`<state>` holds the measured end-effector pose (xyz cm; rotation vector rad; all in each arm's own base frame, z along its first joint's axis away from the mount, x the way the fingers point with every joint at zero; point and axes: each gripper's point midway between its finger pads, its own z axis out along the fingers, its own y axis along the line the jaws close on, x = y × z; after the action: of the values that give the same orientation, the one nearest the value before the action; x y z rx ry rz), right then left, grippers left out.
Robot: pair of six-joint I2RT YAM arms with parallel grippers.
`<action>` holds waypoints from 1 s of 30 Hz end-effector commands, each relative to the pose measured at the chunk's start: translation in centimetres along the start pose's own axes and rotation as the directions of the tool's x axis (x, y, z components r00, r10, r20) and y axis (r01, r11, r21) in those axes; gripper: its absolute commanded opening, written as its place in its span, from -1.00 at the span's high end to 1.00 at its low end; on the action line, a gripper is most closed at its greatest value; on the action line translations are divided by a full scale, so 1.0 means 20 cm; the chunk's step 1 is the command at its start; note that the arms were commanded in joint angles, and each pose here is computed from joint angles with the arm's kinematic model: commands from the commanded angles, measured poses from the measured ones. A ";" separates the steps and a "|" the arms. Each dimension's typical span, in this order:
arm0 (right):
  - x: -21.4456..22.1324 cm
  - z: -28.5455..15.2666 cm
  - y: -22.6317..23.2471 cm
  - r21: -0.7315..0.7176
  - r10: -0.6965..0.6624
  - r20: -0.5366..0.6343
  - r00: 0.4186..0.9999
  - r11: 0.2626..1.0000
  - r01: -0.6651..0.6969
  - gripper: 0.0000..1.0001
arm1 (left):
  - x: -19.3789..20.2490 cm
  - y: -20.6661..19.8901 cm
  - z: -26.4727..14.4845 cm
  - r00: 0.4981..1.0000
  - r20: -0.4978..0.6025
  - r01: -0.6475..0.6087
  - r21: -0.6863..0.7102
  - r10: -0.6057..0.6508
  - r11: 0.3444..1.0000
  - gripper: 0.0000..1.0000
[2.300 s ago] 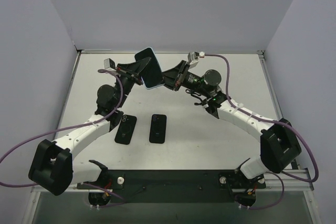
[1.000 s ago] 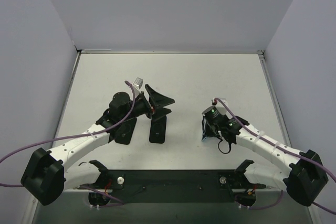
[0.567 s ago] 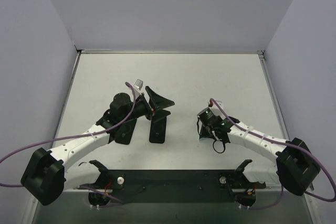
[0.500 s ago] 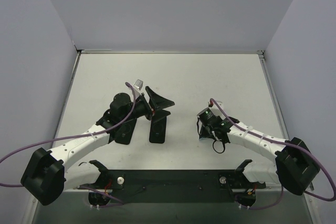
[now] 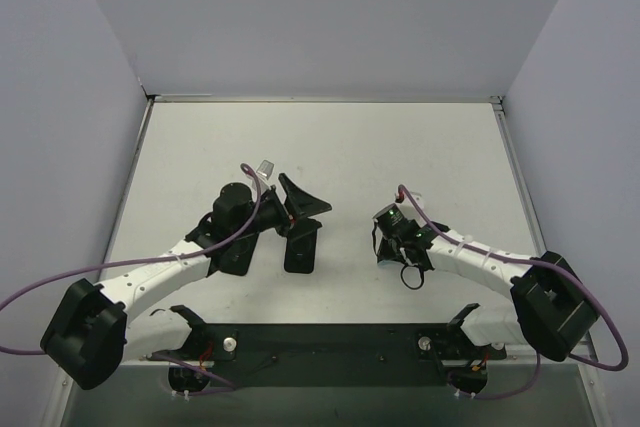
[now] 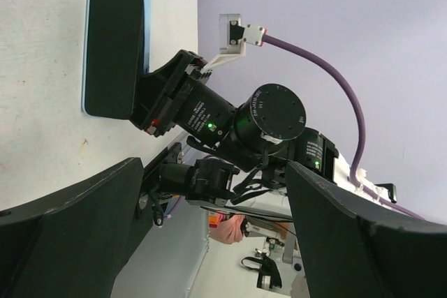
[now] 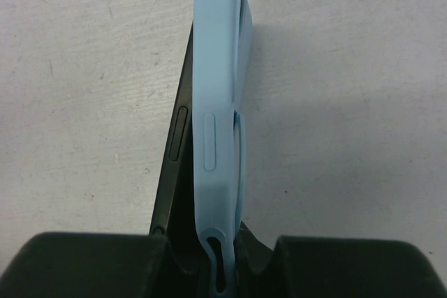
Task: Take the phone out of the phone case
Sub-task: Remove the phone case from the phone.
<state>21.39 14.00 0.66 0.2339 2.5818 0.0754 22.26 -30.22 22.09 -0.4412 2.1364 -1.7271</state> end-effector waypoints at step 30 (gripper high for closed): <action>0.47 0.15 0.03 -0.096 -0.109 -0.409 0.906 0.992 0.076 1.00 | 0.11 0.25 0.13 0.983 -0.140 -0.143 -0.161 0.120 0.977 -0.88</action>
<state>23.13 15.96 0.02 0.1511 2.6621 0.1517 21.17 -31.48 15.74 -0.3695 2.3413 -1.5882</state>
